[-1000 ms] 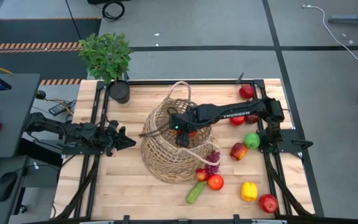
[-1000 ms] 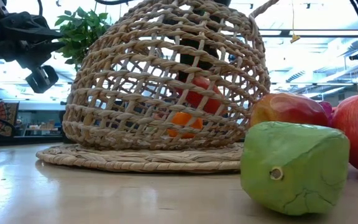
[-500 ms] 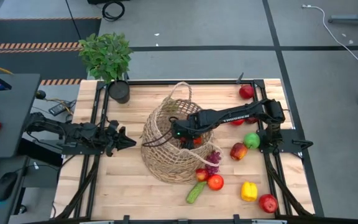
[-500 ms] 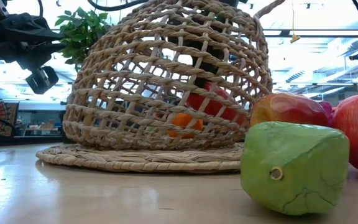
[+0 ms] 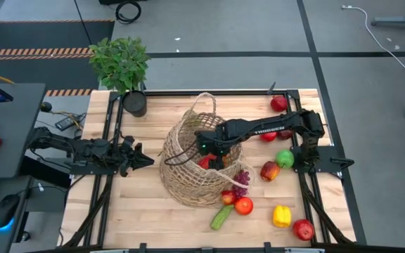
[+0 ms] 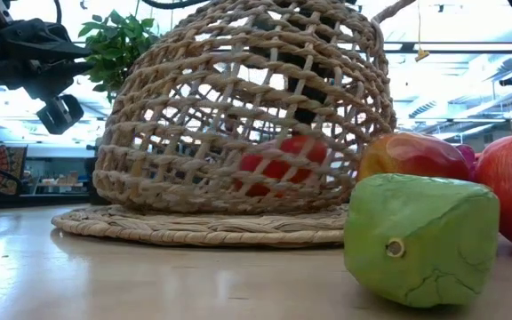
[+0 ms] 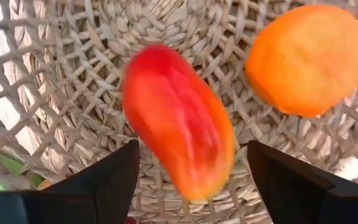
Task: Build produce basket
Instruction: Put the red apple into the brown basket
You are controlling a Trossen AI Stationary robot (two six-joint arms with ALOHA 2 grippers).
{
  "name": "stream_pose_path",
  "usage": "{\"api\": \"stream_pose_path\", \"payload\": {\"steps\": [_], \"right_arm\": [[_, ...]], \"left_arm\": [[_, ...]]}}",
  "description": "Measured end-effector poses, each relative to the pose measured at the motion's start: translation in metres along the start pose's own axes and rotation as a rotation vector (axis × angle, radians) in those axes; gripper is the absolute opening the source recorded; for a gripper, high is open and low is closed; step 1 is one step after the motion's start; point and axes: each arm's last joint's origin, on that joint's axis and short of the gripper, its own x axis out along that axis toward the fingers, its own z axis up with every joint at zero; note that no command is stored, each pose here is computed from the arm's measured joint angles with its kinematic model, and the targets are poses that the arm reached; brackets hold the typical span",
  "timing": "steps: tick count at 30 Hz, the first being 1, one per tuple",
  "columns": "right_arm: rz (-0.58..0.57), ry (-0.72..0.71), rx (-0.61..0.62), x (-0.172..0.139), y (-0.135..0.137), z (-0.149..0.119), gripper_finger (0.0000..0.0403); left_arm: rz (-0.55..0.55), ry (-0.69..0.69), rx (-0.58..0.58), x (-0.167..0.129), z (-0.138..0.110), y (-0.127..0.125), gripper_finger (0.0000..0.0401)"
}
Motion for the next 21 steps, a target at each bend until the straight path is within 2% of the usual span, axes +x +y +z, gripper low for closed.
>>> {"api": "stream_pose_path", "payload": {"steps": [12, 21], "right_arm": [[0.011, -0.114, 0.085, -0.044, -0.008, -0.005, 0.0306], [0.053, -0.295, 0.135, -0.105, -0.016, -0.011, 0.0306]], "left_arm": [[0.0, 0.0, 0.0, 0.0, 0.0, 0.0, 0.0063], [0.0, 0.0, 0.0, 0.0, 0.0, 0.0, 0.0058]]}}
